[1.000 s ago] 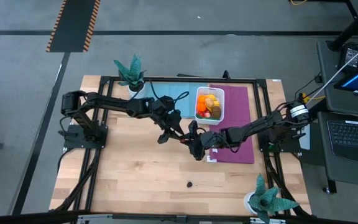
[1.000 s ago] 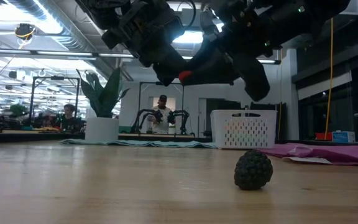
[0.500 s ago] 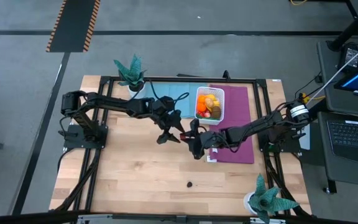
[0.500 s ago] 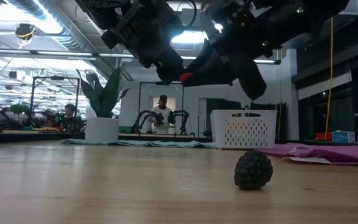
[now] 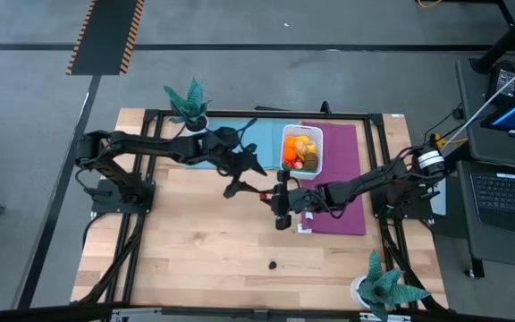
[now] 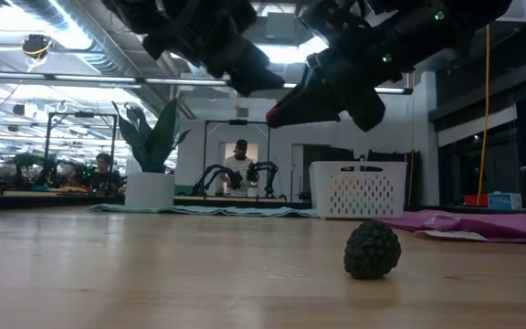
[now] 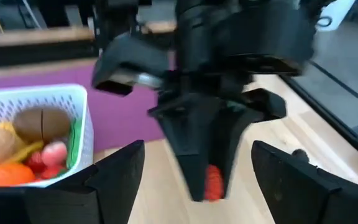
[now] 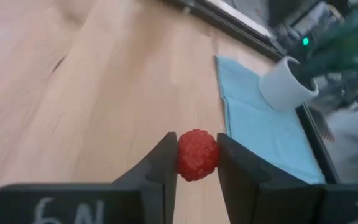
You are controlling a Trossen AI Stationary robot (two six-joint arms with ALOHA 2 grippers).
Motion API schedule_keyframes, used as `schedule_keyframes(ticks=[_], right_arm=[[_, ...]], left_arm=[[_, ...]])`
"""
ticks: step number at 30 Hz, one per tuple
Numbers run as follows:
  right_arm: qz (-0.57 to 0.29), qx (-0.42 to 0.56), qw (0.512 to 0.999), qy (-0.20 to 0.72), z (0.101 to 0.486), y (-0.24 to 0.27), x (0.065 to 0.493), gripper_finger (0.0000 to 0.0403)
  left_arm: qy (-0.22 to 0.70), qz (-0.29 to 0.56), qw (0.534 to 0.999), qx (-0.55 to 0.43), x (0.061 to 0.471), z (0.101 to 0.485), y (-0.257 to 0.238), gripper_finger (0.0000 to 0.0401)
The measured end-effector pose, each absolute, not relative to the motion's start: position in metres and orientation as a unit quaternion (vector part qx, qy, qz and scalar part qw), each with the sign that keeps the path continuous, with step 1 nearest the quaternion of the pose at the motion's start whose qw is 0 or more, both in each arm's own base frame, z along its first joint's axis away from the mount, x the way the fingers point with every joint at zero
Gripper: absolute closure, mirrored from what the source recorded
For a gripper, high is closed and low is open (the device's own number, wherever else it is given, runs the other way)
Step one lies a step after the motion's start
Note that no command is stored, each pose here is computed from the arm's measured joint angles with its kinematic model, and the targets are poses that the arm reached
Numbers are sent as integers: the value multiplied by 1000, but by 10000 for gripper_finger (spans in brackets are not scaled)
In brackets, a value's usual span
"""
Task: Pick and placing Produce into tupperware
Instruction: Put the red raspberry into the white container
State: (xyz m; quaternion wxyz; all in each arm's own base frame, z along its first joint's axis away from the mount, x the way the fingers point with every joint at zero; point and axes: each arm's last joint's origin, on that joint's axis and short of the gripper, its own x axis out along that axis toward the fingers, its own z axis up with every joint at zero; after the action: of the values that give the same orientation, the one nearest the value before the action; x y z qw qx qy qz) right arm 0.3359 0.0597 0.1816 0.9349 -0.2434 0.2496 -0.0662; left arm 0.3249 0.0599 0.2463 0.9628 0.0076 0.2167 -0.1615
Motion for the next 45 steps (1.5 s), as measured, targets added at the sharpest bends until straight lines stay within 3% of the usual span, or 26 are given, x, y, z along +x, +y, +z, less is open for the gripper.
schedule_keyframes(ticks=[12,27,35,45], right_arm=[[-96,-129,965,209,193,41,310,309],[-82,-19,996,31,178,17,241,309],[-213,-23,976,29,170,8,231,309],[-392,3,919,51,162,-2,224,309]], left_arm=[[121,-117,986,22,268,228,51,114],[33,-71,996,51,227,208,47,115],[6,30,999,41,216,198,50,115],[12,55,998,39,216,197,51,115]])
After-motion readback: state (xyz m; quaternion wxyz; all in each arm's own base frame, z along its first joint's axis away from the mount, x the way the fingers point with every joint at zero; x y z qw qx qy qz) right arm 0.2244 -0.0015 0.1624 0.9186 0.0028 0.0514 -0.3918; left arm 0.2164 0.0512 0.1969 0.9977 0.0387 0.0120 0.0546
